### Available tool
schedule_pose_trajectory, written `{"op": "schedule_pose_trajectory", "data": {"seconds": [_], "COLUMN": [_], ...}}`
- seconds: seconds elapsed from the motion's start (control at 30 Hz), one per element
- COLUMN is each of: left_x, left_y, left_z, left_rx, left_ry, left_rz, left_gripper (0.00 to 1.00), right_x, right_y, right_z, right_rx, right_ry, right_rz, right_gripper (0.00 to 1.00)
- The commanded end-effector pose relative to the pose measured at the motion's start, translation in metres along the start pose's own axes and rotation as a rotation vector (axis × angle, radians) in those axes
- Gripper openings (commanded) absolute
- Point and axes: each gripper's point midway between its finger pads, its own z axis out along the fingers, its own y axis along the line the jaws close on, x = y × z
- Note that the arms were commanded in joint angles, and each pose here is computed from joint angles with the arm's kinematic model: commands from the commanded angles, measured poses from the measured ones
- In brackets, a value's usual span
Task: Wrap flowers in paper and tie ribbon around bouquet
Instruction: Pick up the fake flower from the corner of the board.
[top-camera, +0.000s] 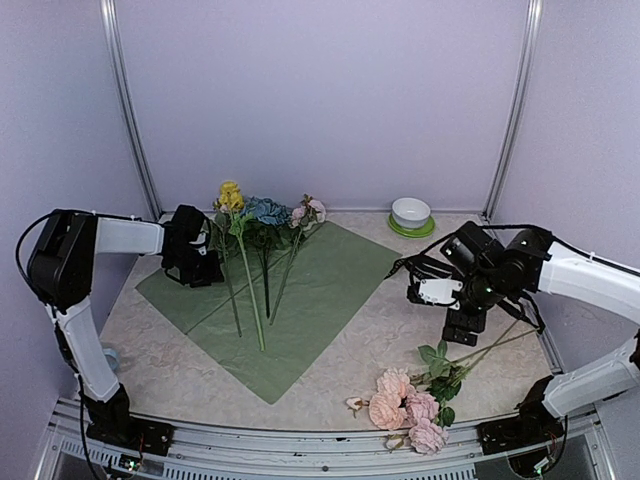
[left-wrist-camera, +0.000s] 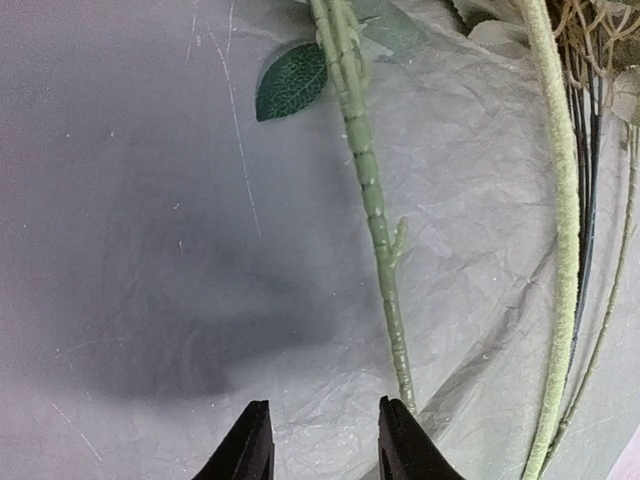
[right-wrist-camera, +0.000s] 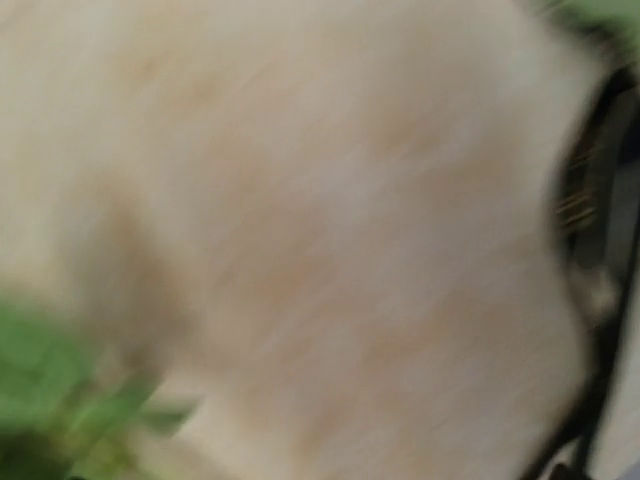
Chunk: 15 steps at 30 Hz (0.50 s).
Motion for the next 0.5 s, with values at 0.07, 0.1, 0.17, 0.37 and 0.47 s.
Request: {"op": "schedule_pose_trajectory", "data": {"seconds": [0.07, 0.1, 0.17, 0.37, 0.47], "left_x": [0.006, 0.007, 0.009, 0.007, 0.003], "left_y": [-0.030, -0.039, -0.052, -0.065, -0.081], "left_z": [0.019, 0.023, 0.031, 0.033, 0.024], "left_rx": [0.060, 0.080, 0.086, 0.101, 0.189], "left_ry": [-0.005, 0.001, 0.018, 0.022, 0.002], "left_rz": [0.087, 0.104, 0.128, 0.145, 0.180], "left_gripper": [0.35, 0.35, 0.35, 0.34, 0.34], "right_x": [0.063, 0.068, 0.078, 0.095, 0.096], "right_y": [0.069, 0.075, 0.084, 0.095, 0.094], "right_z": [0.007, 0.010, 0.018, 0.028, 0.027], "right_rx": [-0.267, -0.289, -0.322, -0.360, -0.354], "right_ry": [0.159, 0.177, 0.217, 0.299, 0.296], "right_rz": [-0.072, -0.078, -0.087, -0.107, -0.111], "right_gripper": [0.98, 0.98, 0.98, 0.96, 0.96]}}
